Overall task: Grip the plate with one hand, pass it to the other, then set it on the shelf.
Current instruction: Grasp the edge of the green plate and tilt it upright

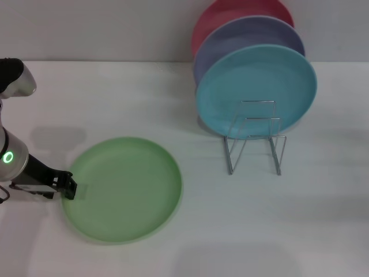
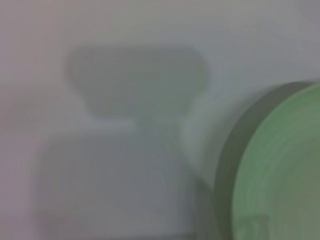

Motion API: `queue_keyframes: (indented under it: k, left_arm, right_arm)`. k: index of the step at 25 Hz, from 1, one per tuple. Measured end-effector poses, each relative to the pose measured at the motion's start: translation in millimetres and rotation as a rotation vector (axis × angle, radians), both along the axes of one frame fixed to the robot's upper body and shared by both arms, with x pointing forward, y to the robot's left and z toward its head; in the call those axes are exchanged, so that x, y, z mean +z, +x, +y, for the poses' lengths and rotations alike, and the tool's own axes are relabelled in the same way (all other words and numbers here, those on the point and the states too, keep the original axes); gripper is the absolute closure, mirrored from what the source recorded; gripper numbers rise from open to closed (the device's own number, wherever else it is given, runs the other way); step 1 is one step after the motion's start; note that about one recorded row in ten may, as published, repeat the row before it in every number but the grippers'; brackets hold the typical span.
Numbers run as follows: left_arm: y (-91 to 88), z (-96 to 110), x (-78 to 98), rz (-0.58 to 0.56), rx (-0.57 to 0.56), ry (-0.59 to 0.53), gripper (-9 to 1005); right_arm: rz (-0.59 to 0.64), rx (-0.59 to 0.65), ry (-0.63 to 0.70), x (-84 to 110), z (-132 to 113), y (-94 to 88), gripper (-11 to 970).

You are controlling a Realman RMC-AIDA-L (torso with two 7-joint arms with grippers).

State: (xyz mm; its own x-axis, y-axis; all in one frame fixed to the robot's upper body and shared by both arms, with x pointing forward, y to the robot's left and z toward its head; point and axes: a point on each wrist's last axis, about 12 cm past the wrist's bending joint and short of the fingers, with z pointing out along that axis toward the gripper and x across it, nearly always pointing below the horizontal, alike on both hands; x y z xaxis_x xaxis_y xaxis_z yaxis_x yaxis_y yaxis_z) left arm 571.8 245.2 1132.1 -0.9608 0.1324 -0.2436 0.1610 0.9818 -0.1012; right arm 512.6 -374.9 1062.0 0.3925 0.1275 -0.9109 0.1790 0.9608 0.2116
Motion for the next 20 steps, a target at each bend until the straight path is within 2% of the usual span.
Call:
queue_keyframes:
  k: [10,15,20]
  left_arm:
    - [1.4,-5.1,1.5,-0.003,-0.02,0.01,606]
    - [1.8,-5.2,1.9,-0.005,-0.023,0.012,696]
    - [2.4,-6.3,1.6,-0.003,-0.033,0.015,703]
  right_arm:
    - [-0.001,0.0,0.001,0.2,-0.3,0.1,314]
    - [-0.001,0.0,0.0,0.4,-0.6,0.1,313]
    - [-0.001,0.0,-0.001,0.5,-1.0,0.2,314]
